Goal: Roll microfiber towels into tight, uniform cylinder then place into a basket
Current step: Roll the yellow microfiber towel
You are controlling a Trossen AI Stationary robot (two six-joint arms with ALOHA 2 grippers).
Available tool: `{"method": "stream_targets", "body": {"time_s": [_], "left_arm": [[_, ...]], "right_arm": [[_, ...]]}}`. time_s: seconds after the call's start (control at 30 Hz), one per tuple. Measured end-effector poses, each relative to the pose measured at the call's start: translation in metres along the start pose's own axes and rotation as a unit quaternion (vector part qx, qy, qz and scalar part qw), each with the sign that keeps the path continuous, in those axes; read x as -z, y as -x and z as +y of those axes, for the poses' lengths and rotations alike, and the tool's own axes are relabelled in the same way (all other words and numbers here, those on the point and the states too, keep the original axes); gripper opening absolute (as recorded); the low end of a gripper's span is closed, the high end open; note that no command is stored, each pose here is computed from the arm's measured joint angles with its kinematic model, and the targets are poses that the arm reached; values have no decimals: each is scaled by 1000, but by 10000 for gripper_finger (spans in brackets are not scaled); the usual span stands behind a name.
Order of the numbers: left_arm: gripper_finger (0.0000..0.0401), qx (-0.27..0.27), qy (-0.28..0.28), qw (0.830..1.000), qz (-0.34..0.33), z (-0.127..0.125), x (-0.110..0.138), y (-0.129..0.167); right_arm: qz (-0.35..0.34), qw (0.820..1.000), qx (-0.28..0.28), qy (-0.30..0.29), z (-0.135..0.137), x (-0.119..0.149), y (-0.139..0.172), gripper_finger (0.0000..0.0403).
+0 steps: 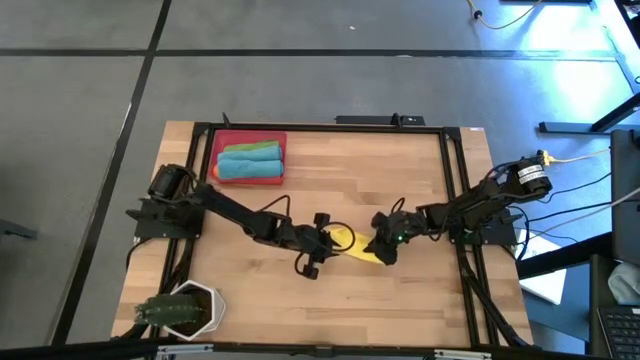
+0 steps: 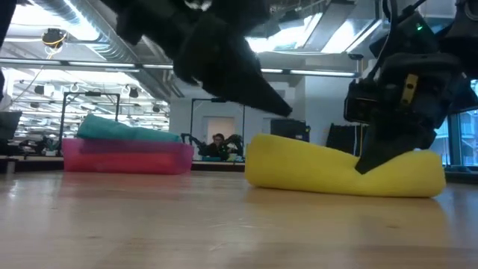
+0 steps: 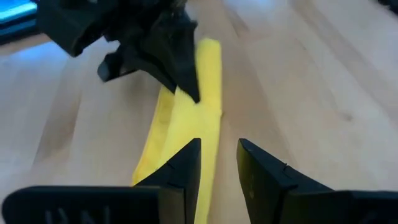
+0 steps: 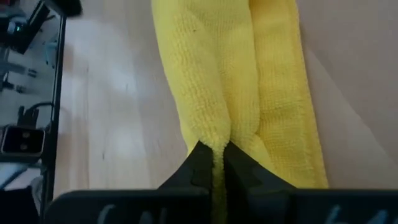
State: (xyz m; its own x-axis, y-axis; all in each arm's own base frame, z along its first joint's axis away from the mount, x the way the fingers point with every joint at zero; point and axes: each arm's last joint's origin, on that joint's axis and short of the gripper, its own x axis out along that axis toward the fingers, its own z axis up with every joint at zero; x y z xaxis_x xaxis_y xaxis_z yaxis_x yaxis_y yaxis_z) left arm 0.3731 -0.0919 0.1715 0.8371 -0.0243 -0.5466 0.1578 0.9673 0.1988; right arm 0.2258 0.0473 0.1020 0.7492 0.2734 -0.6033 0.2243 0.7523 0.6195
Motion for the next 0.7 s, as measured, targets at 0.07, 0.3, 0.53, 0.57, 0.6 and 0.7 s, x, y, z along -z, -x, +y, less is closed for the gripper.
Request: {"method": "stream_targets", "body": {"time_s": [0.07,0.3,0.53,0.57,0.6,0.7], "left_arm": [[96,-1,-3,1000,1,2,4,-6],[96,5,-11,1000,21,1,21,-24],[96,11,-12,1000,23,-5,23,-26],[96,14,-13,1000,19,-8,23,-26],[96,15,-13,1000,12,-10,21,-25],[96,22,-17,1000,3,-17,19,-24]], "right_arm": [[-2,1000,4,-14,-2,-1,0,12],[-7,999,8,-43,-5,-5,1,14],[-8,999,2,-43,-1,-8,-1,13],[-9,999,0,-40,2,-9,-3,13],[-9,999,-4,-37,5,-11,-5,13],[1,1000,-22,-19,15,-17,-16,13]]}}
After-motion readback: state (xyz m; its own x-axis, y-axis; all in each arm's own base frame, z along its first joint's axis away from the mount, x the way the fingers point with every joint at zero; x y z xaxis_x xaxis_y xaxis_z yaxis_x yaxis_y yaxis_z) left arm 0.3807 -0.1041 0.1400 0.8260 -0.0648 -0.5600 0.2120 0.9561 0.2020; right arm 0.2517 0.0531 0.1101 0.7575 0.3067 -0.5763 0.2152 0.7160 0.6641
